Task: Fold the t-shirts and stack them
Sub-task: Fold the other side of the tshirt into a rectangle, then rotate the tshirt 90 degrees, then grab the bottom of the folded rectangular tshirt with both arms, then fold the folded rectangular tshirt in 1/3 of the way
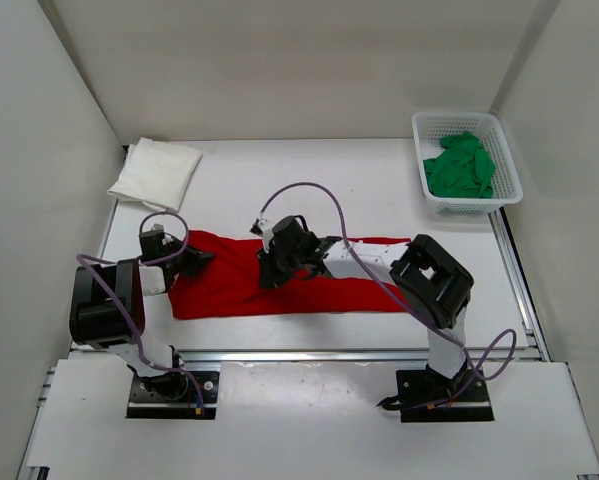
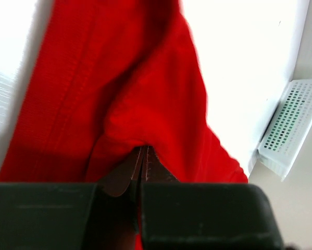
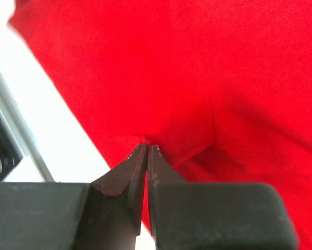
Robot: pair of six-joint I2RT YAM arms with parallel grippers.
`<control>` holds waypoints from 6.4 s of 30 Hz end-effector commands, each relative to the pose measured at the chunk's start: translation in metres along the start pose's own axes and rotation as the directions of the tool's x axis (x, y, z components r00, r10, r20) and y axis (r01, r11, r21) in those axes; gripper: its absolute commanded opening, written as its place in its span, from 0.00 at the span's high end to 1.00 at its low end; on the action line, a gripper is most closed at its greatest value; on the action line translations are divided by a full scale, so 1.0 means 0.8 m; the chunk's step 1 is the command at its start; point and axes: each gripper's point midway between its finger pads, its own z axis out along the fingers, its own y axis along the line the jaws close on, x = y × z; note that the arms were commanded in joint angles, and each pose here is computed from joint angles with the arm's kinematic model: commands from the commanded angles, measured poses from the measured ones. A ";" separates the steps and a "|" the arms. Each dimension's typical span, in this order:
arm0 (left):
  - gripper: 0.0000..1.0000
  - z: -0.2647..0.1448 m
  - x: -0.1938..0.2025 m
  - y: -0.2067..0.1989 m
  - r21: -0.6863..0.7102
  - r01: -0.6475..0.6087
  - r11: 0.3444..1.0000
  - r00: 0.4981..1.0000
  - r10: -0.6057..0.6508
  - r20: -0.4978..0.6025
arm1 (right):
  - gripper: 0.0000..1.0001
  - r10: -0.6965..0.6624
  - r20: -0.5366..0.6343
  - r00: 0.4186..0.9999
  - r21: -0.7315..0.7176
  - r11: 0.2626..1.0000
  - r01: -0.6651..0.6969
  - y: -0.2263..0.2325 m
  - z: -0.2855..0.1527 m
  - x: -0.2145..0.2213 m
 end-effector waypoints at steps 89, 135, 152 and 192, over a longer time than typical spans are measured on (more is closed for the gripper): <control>0.77 -0.036 0.298 -0.131 0.354 -0.498 0.792 0.750 0.598 -0.283 | 0.56 0.301 0.549 0.780 0.294 0.804 -0.517 -0.351 -0.244 -0.331; 0.60 -0.108 0.274 0.005 0.251 -0.501 0.829 0.722 0.559 -0.407 | 0.59 0.385 0.480 0.788 0.183 0.835 -0.519 -0.136 -0.290 0.025; 0.51 -0.101 0.316 -0.002 0.299 -0.467 0.832 0.672 0.554 -0.491 | 0.62 0.596 0.347 0.724 0.171 0.719 -0.673 -0.119 -0.237 0.217; 1.00 0.018 0.121 -0.198 0.229 -0.445 0.866 0.848 0.490 -0.202 | 1.00 0.425 0.450 0.786 0.192 0.813 -0.549 -0.241 -0.261 -0.062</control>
